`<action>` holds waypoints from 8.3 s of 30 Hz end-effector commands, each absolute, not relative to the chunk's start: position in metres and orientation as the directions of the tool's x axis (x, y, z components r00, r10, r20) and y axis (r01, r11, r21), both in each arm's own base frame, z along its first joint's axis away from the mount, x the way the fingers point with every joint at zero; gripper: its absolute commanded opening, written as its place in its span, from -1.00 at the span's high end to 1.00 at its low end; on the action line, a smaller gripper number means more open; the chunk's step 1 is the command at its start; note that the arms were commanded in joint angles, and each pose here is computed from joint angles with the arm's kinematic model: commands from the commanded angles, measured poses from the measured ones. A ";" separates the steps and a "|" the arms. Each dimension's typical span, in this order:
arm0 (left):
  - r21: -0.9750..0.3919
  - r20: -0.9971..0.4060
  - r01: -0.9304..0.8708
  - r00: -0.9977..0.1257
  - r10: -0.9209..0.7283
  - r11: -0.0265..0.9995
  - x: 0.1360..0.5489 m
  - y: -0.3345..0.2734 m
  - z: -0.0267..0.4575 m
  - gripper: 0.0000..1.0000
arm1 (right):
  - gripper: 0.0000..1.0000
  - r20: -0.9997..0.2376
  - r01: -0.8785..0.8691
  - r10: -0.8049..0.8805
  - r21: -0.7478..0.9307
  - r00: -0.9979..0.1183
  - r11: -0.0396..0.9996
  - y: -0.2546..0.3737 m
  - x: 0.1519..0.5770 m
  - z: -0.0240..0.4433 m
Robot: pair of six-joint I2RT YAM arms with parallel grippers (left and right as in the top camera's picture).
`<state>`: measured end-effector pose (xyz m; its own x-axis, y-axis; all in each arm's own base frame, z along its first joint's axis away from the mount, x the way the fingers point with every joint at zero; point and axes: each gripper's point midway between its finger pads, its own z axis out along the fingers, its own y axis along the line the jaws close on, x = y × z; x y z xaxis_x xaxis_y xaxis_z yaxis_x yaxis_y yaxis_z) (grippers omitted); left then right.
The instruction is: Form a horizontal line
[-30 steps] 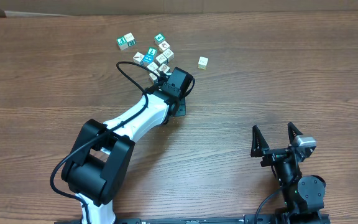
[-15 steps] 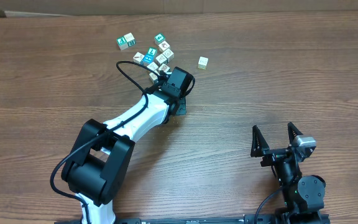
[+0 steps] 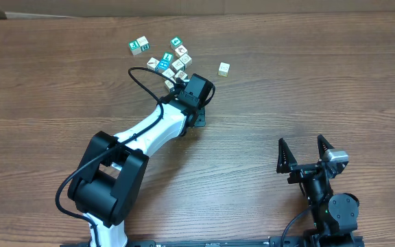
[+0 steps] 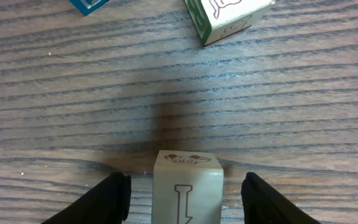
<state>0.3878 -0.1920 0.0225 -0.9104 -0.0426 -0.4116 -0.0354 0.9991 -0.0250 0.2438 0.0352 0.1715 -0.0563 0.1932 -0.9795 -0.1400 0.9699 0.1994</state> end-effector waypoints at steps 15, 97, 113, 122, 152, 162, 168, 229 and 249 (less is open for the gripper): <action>-0.159 -0.569 0.018 -0.819 -0.076 0.987 0.482 -0.183 0.149 0.92 | -1.00 -0.980 -0.131 0.190 0.195 -0.050 0.972 0.033 0.244 0.170; -0.209 -0.245 0.123 -0.967 0.070 0.970 0.458 -0.263 0.034 0.92 | -1.00 -0.981 -0.131 0.190 0.195 -0.050 0.972 0.033 0.244 0.170; -0.169 -0.335 0.135 -0.939 0.072 0.976 0.490 -0.268 -0.008 0.92 | -1.00 -0.981 -0.131 0.190 0.195 -0.050 0.972 0.033 0.244 0.170; -0.186 -0.457 0.038 -0.888 -0.053 0.982 0.545 -0.228 0.023 0.92 | -1.00 -0.981 -0.131 0.190 0.195 -0.050 0.972 0.033 0.244 0.170; -0.291 -0.851 0.137 -0.490 -0.191 0.947 0.499 -0.179 0.414 0.91 | -1.00 -0.981 -0.131 0.190 0.195 -0.050 0.972 0.033 0.244 0.170; -0.254 -0.889 0.041 -0.404 -0.217 0.966 0.492 -0.152 0.440 0.82 | -1.00 -0.980 -0.131 0.190 0.195 -0.050 0.972 0.033 0.244 0.170; -0.213 -0.905 -0.062 -0.364 -0.221 0.975 0.497 -0.132 0.441 0.77 | -1.00 -0.980 -0.131 0.190 0.195 -0.050 0.972 0.033 0.244 0.170; -0.013 -0.346 0.295 -0.898 0.273 0.955 0.543 -0.169 0.039 0.11 | -1.00 -0.981 -0.131 0.190 0.195 -0.050 0.972 0.033 0.244 0.170; -0.025 -0.333 0.370 -0.879 0.341 0.929 0.536 -0.174 0.016 0.07 | -1.00 -0.980 -0.131 0.190 0.195 -0.050 0.972 0.033 0.244 0.170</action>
<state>0.5465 -0.1681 0.0334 -0.8772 0.2992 -0.3754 0.3295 0.9440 -0.0176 0.2438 0.0351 0.1716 -0.0554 0.1926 -0.9797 -0.1398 0.9701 0.1986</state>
